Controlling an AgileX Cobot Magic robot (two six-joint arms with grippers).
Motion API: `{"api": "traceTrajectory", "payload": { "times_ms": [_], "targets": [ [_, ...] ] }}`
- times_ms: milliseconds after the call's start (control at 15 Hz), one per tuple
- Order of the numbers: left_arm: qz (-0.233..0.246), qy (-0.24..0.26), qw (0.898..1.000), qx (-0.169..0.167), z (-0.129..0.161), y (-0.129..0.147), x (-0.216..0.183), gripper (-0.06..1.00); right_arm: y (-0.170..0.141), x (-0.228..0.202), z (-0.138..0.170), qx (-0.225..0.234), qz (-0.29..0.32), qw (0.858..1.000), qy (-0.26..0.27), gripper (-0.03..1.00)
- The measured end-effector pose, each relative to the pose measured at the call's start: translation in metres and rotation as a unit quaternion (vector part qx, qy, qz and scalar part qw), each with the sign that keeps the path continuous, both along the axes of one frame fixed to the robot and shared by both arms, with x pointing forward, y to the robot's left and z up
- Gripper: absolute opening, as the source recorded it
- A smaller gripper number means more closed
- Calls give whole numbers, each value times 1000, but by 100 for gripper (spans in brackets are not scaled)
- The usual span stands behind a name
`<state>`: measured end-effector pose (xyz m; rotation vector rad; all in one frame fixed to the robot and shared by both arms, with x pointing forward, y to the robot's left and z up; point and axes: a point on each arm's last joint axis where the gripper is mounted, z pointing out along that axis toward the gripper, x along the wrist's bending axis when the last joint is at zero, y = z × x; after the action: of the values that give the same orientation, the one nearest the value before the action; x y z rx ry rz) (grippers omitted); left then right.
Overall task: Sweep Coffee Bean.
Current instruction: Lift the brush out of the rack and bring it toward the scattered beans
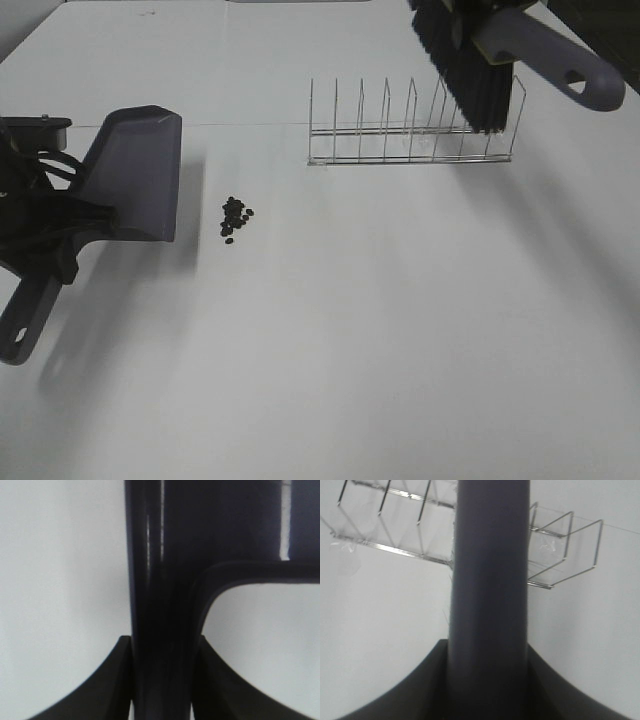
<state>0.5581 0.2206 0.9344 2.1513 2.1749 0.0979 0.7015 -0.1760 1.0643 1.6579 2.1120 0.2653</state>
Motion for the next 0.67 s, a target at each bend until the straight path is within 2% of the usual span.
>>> {"api": "traceTrajectory", "payload": {
  "times_ms": [200, 333, 400, 467, 667],
  "targets": [
    [0, 0, 1000, 4, 0, 1, 0, 27, 45, -20, -27, -61, 25, 998, 21, 35],
    [2, 5, 1000, 7, -2, 1, 0, 27, 60, -33, -49, -102, 30, 994, 34, 35],
    [-2, 16, 1000, 13, -8, -1, -1, 27, 64, -38, -60, -108, 35, 993, 46, 35],
    [-5, 56, 998, 29, -26, -2, -3, 27, 67, -45, -77, -111, 36, 991, 64, 35],
    [-6, 78, 996, 37, -43, -1, -2, 27, 76, -45, -86, -110, 48, 991, 62, 35]
  ]
}}
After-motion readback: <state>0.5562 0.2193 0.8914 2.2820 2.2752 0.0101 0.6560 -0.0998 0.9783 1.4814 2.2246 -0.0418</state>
